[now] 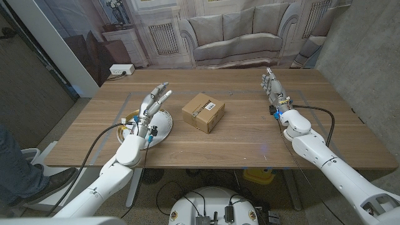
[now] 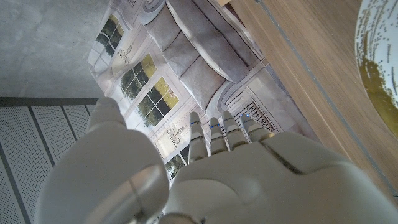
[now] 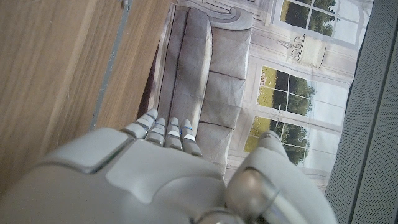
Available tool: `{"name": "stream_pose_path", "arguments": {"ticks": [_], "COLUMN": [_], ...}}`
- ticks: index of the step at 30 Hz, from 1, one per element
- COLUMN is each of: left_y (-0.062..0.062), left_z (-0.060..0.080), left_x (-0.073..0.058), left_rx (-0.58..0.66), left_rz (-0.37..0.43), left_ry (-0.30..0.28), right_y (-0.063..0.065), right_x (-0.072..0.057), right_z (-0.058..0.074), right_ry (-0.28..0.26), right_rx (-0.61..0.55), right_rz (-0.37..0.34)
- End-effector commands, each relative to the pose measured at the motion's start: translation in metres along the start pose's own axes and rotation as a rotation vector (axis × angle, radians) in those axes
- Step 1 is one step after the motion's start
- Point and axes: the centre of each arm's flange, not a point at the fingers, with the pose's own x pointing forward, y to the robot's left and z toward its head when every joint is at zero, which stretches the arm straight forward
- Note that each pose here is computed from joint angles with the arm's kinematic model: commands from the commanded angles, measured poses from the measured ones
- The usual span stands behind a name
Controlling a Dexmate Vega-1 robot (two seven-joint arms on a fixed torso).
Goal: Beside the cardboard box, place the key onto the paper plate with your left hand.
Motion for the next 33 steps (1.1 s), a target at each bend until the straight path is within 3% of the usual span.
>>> {"name": "stream_pose_path", "arguments": {"ticks": [1, 7, 17, 33], "left_y": [-0.003, -0.002, 0.000, 0.005], "left_z": [0.005, 0.016, 0.014, 0.019], "left_x": [-0.009, -0.011, -0.002, -0.012], "left_rx": [0.017, 0.117, 0.162, 0.267], "left_rz": [0.021, -0.010, -0.095, -0.092], "left_ry": [0.006, 0.011, 0.007, -0.018], "right_y": [-0.001, 0.000, 0.009, 0.022], "right_x": [0.001, 0.001, -0.010, -0.012], "right_z": [0.005, 0.007, 0.008, 0.010], "right_ry": [-0.012, -0.016, -0.022, -0.033], "right_rx": [0.003, -0.008, -0.008, -0.001], "right_rz": [0.009, 0.027, 0.000, -0.005]}}
